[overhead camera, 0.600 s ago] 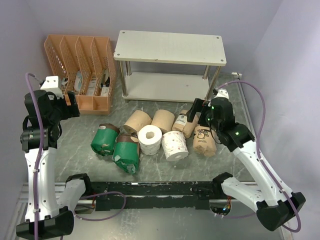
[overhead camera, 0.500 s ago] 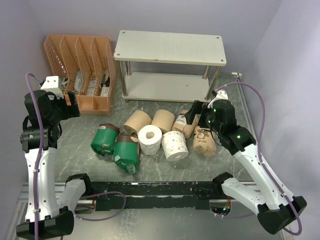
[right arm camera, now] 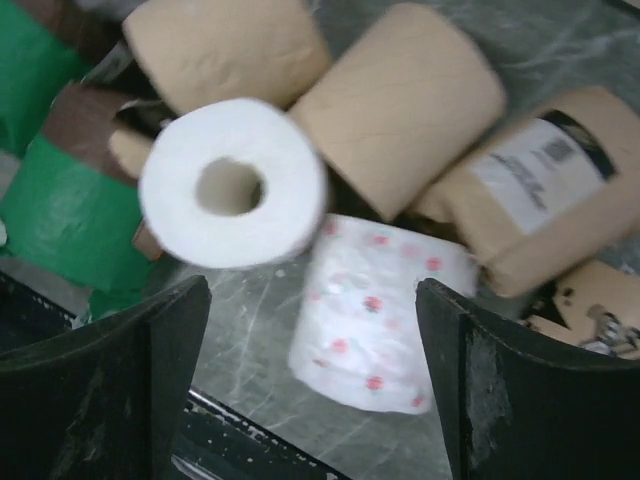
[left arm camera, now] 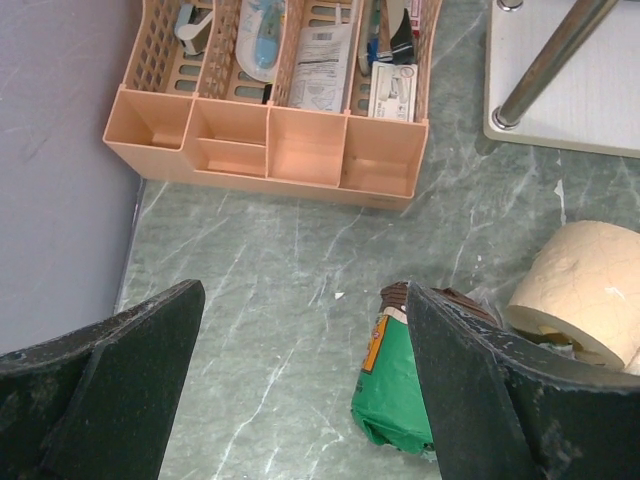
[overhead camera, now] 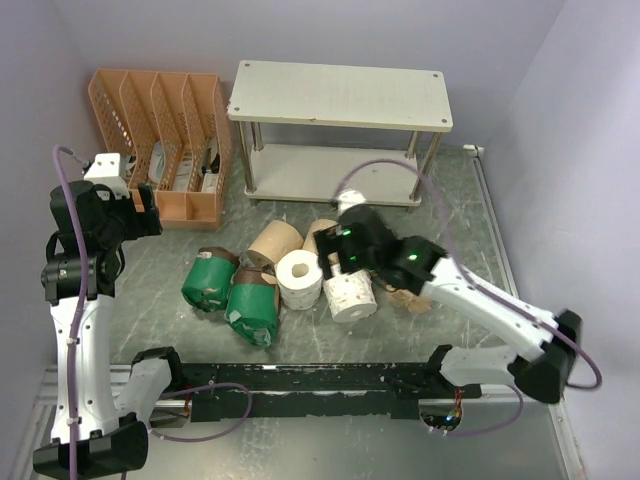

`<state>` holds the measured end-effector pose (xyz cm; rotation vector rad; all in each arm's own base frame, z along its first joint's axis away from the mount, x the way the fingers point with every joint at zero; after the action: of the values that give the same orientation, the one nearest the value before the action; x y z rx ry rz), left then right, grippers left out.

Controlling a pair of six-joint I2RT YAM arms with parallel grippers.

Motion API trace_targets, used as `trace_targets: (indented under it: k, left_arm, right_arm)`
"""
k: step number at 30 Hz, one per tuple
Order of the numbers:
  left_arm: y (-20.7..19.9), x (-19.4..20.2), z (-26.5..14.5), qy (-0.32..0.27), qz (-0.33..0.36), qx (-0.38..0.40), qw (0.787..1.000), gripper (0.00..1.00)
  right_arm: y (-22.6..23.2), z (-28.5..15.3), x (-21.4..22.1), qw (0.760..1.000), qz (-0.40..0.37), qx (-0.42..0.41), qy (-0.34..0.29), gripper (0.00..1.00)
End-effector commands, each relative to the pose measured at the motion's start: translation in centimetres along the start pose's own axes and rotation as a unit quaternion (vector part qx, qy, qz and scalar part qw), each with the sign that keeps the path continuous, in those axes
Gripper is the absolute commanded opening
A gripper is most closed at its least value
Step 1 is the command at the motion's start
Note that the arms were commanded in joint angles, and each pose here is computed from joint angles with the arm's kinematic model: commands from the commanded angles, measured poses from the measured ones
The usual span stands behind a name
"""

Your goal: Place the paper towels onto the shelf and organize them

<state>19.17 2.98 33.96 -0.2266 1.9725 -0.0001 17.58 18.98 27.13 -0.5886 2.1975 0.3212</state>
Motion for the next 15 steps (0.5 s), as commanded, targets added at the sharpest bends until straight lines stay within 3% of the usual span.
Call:
trace_targets:
  k: [1,7,15]
  left_arm:
    - [-0.4,-0.1,-0.4,-0.005,0.005,0.035,0.999,0.94]
    - [-0.2,0.5,-0.5,-0.005,0.011,0.029,1.0,0.94]
    - [-0.3,0.7,-0.3,-0.005,0.013,0.037,0.999,0.93]
  right_arm:
    - [3.6,1.0,1.4,0.992,-0.105,0.05,0.049,0.82]
    - [7.5,1.9,3.7,0.989,-0.134,-0.022,0.059,0.74]
    - [10.6,2.7,5.7,0.98,-0.182,-0.037,0.071,0.81]
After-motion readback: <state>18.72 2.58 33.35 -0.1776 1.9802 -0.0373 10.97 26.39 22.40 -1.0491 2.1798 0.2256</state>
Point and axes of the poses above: each gripper's point midway between its finger pads, its own z axis out along the fingers, its own y axis along the line the jaws close on, x = y × z, the point moved 9 cm from there along -z, back along the fingers, and after that the axes turned 7 degrees about -z, right-handed, at the moved point
